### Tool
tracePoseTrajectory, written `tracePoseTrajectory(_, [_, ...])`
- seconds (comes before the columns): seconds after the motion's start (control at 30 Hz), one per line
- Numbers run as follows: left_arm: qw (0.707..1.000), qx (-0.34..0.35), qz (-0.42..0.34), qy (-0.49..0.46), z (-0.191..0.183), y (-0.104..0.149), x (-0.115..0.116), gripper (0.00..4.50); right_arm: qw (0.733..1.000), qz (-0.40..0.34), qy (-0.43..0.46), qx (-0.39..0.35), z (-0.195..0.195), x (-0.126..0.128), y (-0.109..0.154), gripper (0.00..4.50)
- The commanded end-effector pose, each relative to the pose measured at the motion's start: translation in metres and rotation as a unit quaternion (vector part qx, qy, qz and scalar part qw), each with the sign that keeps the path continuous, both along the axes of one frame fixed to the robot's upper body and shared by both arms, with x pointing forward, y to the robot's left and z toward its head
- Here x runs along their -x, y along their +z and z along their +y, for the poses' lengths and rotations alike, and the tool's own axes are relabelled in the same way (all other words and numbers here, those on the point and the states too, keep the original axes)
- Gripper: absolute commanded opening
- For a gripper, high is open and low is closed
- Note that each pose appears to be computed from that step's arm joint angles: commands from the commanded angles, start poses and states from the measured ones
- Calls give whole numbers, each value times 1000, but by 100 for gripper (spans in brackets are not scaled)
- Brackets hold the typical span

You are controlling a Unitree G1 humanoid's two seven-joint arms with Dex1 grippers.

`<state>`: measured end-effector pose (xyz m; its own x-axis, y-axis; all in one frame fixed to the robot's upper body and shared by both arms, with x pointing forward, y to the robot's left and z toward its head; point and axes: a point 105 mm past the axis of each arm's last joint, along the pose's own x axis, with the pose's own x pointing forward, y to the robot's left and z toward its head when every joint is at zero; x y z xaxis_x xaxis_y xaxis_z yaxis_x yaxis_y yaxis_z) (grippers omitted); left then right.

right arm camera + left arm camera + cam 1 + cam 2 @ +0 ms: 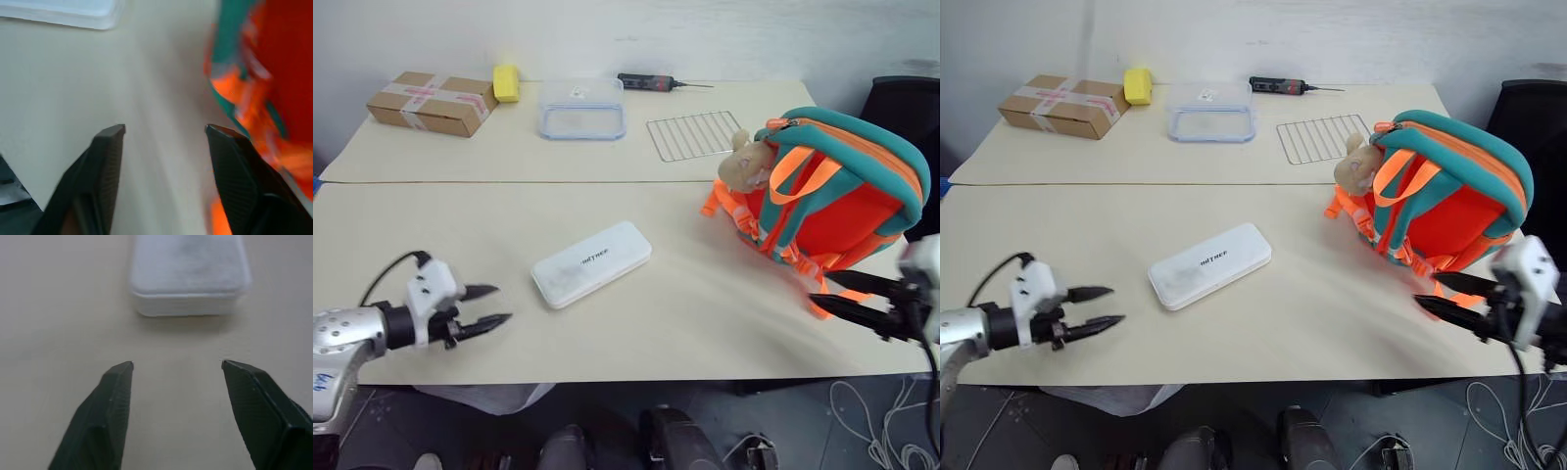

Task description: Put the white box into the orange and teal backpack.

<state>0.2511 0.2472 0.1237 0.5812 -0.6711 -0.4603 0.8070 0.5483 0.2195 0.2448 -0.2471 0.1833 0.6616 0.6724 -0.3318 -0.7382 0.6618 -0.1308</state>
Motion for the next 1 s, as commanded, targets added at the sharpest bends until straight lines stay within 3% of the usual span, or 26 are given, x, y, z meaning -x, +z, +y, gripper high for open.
tracePoseTrajectory(0.03, [999,-26,-20,-39,-9,7,1,172,998,-4,64,7,33,-4,4,138])
tracePoseTrajectory(0.17, [997,-37,-22,-60,-19,4,-3,59,991,-17,130,8,70,-18,0,13])
tracePoseTrajectory(0.23, [997,-40,-25,-62,-22,2,-8,3,990,-26,142,9,83,-30,-5,0])
tracePoseTrajectory(0.63, [999,-31,-26,-33,-29,-7,-33,3,995,-80,48,20,150,-138,-29,0])
tracePoseTrajectory(0.8, [999,-24,-27,-33,-30,-6,-42,3,996,-73,55,13,178,-153,-37,0])
tracePoseTrajectory(1.0, [999,-9,-32,-36,-35,0,-51,3,994,-66,83,15,194,-148,-47,0])
